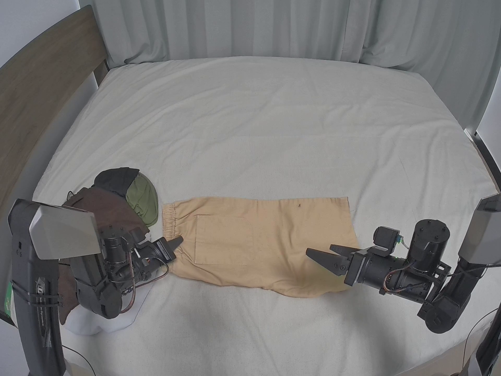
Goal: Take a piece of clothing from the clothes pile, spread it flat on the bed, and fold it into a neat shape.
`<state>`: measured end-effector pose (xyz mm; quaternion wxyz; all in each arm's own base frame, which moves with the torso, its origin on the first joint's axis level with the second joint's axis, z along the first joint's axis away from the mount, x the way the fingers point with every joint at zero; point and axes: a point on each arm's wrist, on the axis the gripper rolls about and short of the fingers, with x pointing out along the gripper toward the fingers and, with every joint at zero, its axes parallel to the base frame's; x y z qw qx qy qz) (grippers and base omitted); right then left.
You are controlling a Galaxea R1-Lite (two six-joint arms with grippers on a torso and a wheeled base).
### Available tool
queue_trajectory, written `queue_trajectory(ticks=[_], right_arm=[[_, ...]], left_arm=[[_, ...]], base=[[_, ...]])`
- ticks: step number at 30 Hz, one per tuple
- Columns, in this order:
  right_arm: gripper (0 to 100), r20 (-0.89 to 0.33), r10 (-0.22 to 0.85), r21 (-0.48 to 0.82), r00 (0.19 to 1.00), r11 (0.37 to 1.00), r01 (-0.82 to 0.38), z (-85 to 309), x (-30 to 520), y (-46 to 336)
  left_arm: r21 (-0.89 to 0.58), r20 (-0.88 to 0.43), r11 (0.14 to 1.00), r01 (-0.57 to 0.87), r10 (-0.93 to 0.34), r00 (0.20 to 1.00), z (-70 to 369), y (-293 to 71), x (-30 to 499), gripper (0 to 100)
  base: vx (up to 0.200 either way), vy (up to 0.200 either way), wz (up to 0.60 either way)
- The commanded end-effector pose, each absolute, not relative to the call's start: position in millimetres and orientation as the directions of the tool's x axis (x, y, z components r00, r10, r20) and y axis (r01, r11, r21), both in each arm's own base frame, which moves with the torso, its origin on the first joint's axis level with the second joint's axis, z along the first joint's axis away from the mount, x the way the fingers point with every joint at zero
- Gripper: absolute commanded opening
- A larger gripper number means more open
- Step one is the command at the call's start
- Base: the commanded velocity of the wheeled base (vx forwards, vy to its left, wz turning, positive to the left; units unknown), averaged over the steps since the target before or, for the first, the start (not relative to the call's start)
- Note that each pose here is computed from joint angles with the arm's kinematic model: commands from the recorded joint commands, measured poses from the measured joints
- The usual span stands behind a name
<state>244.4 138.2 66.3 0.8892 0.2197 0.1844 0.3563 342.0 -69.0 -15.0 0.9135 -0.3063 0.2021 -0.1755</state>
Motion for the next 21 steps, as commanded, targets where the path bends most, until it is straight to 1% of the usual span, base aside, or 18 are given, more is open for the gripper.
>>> queue_trajectory(ticks=[1, 5, 16, 21], right_arm=[[100, -0.188, 0.718, 0.526, 0.670, 0.650, -0.549, 61.1, 244.3, 140.5], [100, -0.188, 0.722, 0.526, 0.666, 0.647, -0.552, 61.1, 243.7, 141.6], [100, -0.191, 0.730, 0.526, 0.656, 0.640, -0.560, 60.2, 241.6, 145.4], [100, -0.193, 0.731, 0.525, 0.654, 0.640, -0.561, 59.8, 241.5, 145.8]], left_arm=[[-0.640, -0.224, 0.742, 0.199, -0.429, 0.875, 2.6, -61.6, 339.2, 0], [-0.644, -0.228, 0.741, 0.193, -0.426, 0.875, 6.2, -58.2, 334.4, 0], [-0.655, -0.274, 0.729, 0.199, -0.475, 0.836, 6.7, -56.3, 314.0, 0], [-0.646, -0.294, 0.737, 0.200, -0.481, 0.826, 8.8, -47.7, 303.4, 0]], base=[[0.000, 0.000, 0.00], [0.000, 0.000, 0.00], [0.000, 0.000, 0.00], [0.000, 0.000, 0.00]])
